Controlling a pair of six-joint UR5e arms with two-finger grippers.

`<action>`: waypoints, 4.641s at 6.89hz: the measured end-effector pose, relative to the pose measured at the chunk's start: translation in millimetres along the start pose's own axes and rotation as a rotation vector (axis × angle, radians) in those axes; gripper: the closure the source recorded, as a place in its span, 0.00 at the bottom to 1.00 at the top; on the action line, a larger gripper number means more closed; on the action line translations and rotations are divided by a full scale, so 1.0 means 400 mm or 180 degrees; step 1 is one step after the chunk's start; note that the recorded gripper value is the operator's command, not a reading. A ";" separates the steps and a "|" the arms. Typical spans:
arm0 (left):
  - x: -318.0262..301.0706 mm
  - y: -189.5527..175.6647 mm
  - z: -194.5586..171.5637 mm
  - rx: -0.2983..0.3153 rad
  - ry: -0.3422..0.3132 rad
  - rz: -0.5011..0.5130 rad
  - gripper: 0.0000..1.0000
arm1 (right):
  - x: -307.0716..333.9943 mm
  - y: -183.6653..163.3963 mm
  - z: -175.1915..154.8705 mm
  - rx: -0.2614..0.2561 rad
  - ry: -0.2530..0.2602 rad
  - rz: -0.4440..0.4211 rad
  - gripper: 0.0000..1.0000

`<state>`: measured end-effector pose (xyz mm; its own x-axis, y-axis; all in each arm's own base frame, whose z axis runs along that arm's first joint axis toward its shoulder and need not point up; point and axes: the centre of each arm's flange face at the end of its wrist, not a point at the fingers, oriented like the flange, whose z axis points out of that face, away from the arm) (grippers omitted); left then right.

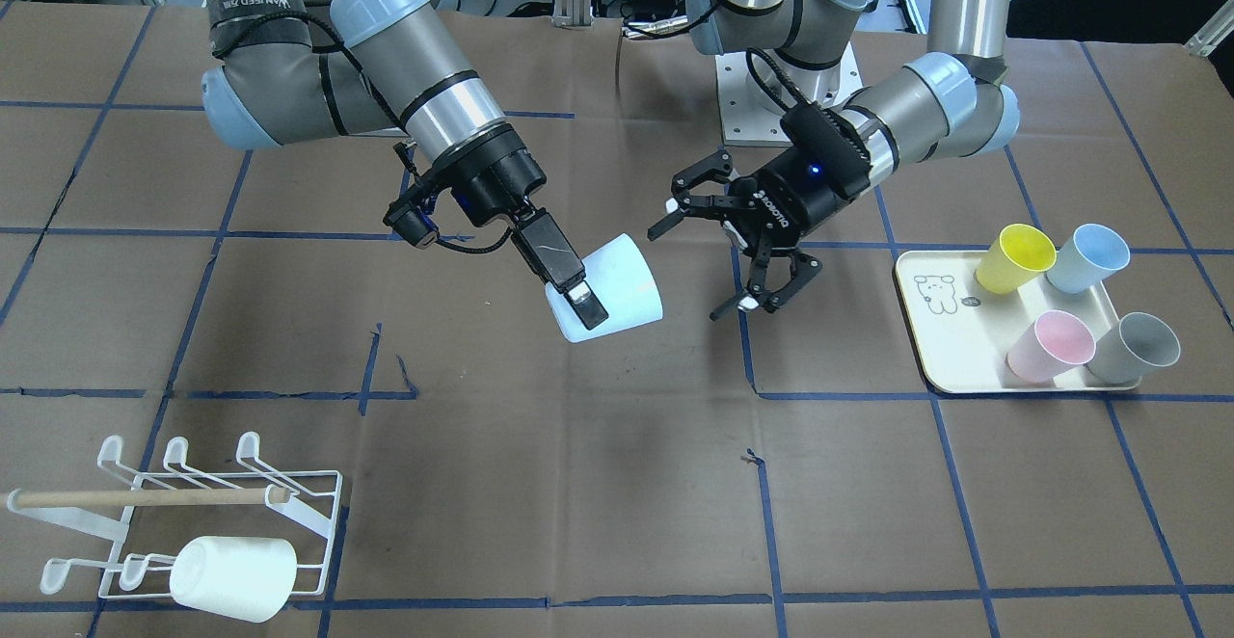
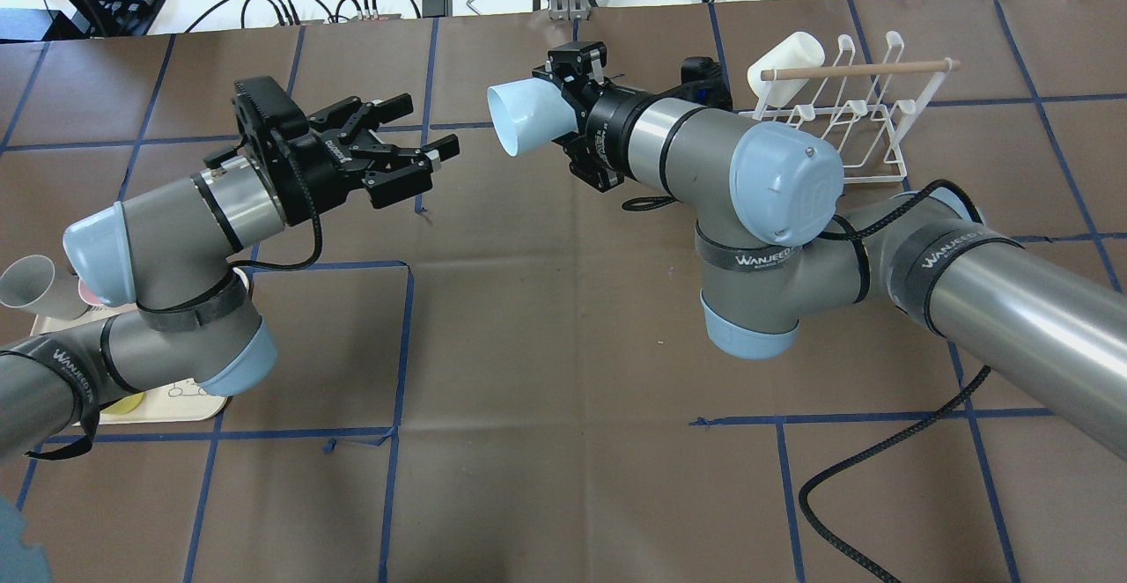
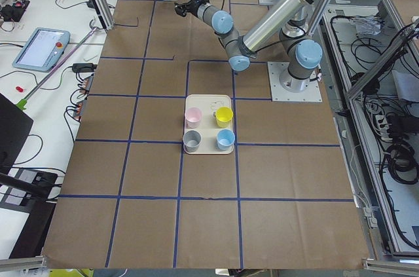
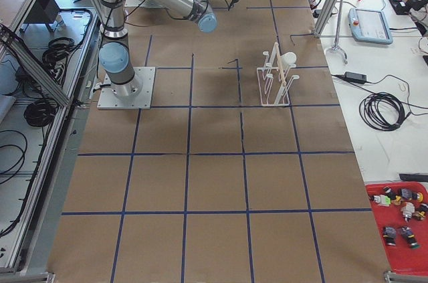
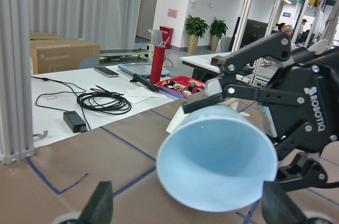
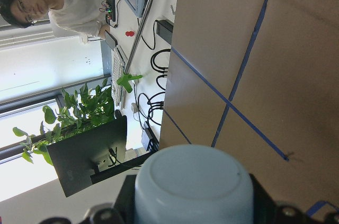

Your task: Transfer IKEA cup to right arm and place on rack

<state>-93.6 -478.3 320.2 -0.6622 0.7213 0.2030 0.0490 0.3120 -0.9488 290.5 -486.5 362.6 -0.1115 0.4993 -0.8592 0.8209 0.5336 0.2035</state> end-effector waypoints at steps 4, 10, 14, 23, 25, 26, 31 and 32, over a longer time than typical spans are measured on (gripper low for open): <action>-0.147 -0.063 0.015 -0.0340 -0.1329 -0.0965 0.01 | -0.071 -0.249 -0.033 0.0493 -0.0120 -0.0851 0.84; 0.015 -0.344 0.153 -0.2937 -0.2173 -0.1709 0.01 | -0.097 -0.736 -0.146 0.1444 0.0611 -0.3631 0.91; 0.042 -0.374 -0.002 -0.3530 -0.2051 -0.1871 0.01 | -0.073 -1.013 -0.201 0.1681 0.1113 -0.4465 0.90; 0.026 -0.375 -0.019 -0.3569 -0.2335 -0.1927 0.01 | 0.020 -1.002 -0.135 0.1434 0.1279 -0.4541 0.90; 0.031 -0.372 -0.022 -0.3570 -0.2331 -0.1927 0.01 | 0.048 -1.003 -0.122 0.1364 0.1305 -0.4500 0.87; 0.032 -0.371 -0.023 -0.3573 -0.2329 -0.1928 0.01 | 0.065 -1.005 -0.114 0.1325 0.1323 -0.4479 0.31; 0.034 -0.369 -0.024 -0.3574 -0.2326 -0.1929 0.01 | 0.083 -1.009 -0.106 0.1289 0.1336 -0.4402 0.00; 0.034 -0.368 -0.024 -0.3576 -0.2326 -0.1930 0.01 | 0.073 -1.005 -0.112 0.1304 0.1329 -0.4410 0.00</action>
<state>-102.7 -508.5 465.1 -0.9987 -0.0515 0.0039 -0.0515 0.9986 -0.0135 -68.0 -655.9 276.7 -0.9981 -0.0359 -0.0497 0.0221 0.5457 -0.8377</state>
